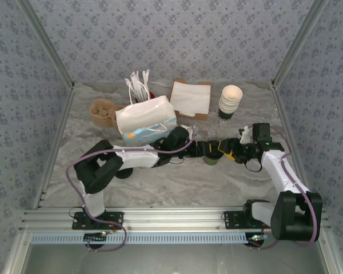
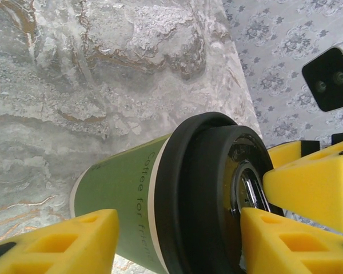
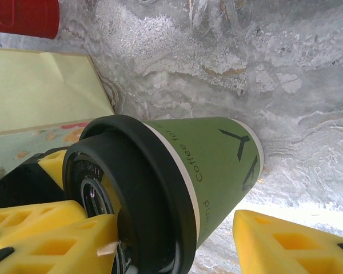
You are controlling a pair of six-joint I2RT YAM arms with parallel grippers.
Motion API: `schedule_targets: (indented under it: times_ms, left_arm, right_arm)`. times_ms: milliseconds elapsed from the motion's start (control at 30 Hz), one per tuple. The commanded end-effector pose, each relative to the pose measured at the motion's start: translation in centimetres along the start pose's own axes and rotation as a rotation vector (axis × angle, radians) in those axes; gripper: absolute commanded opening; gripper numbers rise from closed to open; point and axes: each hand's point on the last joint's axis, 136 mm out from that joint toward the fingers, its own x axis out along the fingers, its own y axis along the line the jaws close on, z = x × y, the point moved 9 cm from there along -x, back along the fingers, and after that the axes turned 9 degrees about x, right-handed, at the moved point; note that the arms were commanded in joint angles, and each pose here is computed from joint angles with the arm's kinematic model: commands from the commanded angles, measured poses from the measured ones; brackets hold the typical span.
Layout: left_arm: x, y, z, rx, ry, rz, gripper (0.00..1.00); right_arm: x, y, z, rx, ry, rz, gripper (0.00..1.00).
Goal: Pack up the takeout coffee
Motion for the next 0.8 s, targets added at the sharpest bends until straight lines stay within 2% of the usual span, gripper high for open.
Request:
schedule_targets:
  times_ms: [0, 200, 767]
  left_arm:
    - [-0.2, 2.8, -3.1, 0.013, 0.182, 0.191, 0.63]
    - [-0.5, 1.4, -1.5, 0.045, 0.154, 0.164, 0.66]
    - [0.0, 1.4, -1.4, 0.045, 0.161, 0.173, 0.65]
  right_arm:
    - [-0.6, 1.1, 0.8, -0.003, -0.021, -0.004, 0.58]
    - [-1.1, 1.9, 1.7, -0.015, -0.057, -0.002, 0.60]
    - [1.3, -1.7, 1.0, 0.046, -0.026, -0.094, 0.55]
